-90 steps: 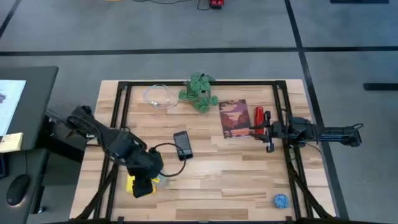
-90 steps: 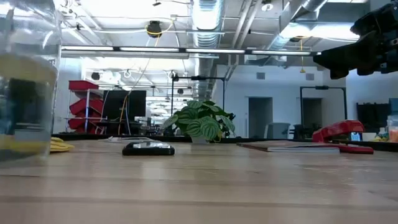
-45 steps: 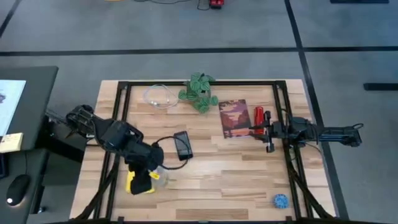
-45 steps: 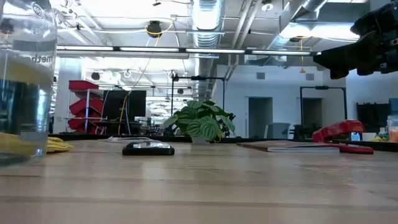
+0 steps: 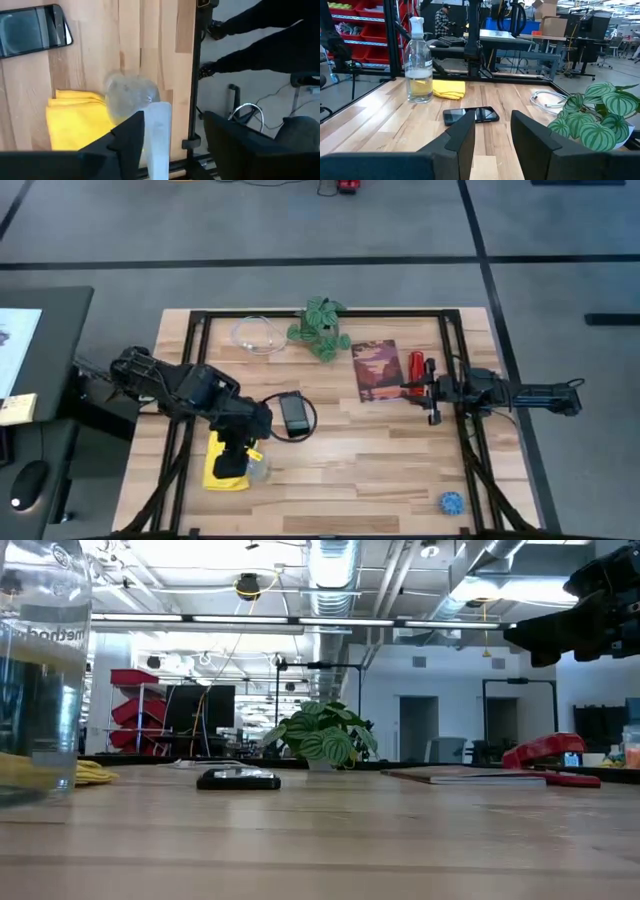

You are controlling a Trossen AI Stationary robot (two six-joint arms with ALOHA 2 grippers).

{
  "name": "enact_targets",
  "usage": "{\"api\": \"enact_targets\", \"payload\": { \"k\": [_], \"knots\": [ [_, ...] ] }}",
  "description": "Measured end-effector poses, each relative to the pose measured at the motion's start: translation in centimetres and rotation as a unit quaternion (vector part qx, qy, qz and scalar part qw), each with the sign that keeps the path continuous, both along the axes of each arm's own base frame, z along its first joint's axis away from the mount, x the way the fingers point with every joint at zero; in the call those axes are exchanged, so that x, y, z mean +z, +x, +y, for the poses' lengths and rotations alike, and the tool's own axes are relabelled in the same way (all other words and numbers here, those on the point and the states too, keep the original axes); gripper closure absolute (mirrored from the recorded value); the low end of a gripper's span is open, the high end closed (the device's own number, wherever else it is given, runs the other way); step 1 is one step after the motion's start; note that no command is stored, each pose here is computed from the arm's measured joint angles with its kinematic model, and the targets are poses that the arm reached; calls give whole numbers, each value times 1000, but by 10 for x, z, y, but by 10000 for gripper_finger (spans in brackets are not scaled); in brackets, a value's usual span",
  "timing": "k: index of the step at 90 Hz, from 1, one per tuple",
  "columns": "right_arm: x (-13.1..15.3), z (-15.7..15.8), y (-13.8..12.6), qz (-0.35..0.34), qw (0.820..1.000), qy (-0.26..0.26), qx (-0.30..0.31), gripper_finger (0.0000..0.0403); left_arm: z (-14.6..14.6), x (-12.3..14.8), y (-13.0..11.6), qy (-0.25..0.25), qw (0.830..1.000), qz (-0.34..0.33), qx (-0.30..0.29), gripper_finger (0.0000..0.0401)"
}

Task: Apply microfiber cloth
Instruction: Prepare the transparent spray bottle and yellow microfiber towel

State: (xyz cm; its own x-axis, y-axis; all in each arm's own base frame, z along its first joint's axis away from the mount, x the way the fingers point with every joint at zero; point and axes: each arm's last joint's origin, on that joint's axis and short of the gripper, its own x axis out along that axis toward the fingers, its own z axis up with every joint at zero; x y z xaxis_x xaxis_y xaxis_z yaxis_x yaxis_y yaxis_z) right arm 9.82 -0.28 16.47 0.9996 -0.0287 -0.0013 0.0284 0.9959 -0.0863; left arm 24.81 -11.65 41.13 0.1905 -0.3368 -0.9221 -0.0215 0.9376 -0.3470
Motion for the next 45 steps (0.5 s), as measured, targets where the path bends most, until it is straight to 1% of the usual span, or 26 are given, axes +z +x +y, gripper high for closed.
{"api": "enact_targets", "payload": {
  "k": [9, 16, 31, 37, 45],
  "knots": [
    [0, 0, 0, 0, 1000, 0, 0, 290, -2, 0, -1, -1, 1000, 2, 3, 175],
    [0, 0, 0, 0, 1000, 0, 0, 290, -7, -1, -3, -1, 1000, 5, -2, 165],
    [0, 0, 0, 0, 1000, 0, 0, 290, -20, -16, -14, 26, 999, 33, -14, 167],
    [0, 0, 0, 0, 1000, 0, 0, 290, -22, -22, -14, 40, 998, 40, -5, 169],
    [0, 0, 0, 0, 1000, 0, 0, 290, -23, -29, -14, 62, 997, 47, 21, 170]
  ]
}}
